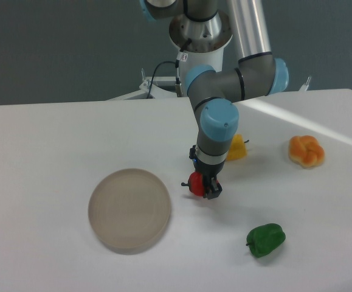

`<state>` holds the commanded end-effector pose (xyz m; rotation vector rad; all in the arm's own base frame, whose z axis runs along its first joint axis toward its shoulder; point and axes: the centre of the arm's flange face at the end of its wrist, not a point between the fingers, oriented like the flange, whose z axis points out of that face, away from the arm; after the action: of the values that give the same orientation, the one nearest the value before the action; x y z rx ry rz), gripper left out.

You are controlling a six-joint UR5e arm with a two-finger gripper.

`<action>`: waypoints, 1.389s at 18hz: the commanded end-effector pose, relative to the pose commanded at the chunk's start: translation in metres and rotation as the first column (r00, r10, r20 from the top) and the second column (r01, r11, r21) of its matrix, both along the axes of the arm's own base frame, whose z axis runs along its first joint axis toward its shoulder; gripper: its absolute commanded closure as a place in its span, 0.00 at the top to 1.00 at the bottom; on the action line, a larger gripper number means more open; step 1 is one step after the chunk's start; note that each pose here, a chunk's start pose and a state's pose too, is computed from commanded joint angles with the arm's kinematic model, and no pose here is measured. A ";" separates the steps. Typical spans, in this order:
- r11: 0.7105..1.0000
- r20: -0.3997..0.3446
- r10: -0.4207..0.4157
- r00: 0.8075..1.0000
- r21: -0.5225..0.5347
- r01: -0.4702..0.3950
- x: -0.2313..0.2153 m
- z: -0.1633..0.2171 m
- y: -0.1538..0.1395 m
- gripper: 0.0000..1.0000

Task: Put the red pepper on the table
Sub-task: 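Lower the red pepper onto the table beside the plate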

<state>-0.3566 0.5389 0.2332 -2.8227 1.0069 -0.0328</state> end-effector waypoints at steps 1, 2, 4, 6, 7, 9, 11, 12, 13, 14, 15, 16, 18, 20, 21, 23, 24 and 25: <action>1.000 -0.003 -0.012 1.000 0.002 0.012 -0.001 0.001 0.000 0.66; 1.000 -0.003 -0.024 1.000 0.004 0.024 -0.001 0.001 0.000 0.66; 0.999 -0.004 -0.036 0.999 0.004 0.036 -0.001 0.000 0.000 0.66; 0.998 -0.002 -0.055 0.998 0.007 0.055 -0.001 -0.001 0.000 0.66; 0.997 -0.005 -0.074 0.997 0.009 0.074 -0.002 -0.001 0.000 0.66; 0.995 -0.007 -0.097 0.995 0.009 0.097 -0.002 -0.002 0.000 0.66; 0.995 -0.006 -0.097 0.995 0.008 0.097 -0.001 -0.003 0.000 0.66; 0.995 -0.006 -0.097 0.995 0.008 0.097 -0.001 -0.003 0.000 0.66; 0.995 -0.005 -0.097 0.995 0.007 0.097 -0.001 -0.003 -0.001 0.66; 0.995 -0.005 -0.097 0.995 0.007 0.097 -0.001 -0.003 -0.001 0.66; 0.996 -0.003 -0.094 0.996 0.006 0.094 -0.001 -0.004 -0.001 0.66; 0.996 -0.003 -0.091 0.996 0.006 0.091 -0.001 -0.004 -0.001 0.66; 0.996 0.000 -0.090 0.996 0.006 0.090 -0.001 -0.005 -0.001 0.66; 0.996 0.013 -0.089 0.996 0.015 0.088 -0.001 -0.008 0.000 0.66; 0.996 0.025 -0.088 0.996 0.027 0.087 -0.001 -0.009 0.000 0.66; 0.996 0.028 -0.088 0.996 0.031 0.087 -0.002 -0.008 0.000 0.66; 0.996 0.027 -0.088 0.996 0.032 0.087 -0.002 -0.008 0.000 0.67; 0.996 0.028 -0.088 0.996 0.031 0.087 -0.002 -0.009 0.000 0.67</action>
<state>-0.3585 0.5388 0.2239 -2.7419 1.1144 -0.0678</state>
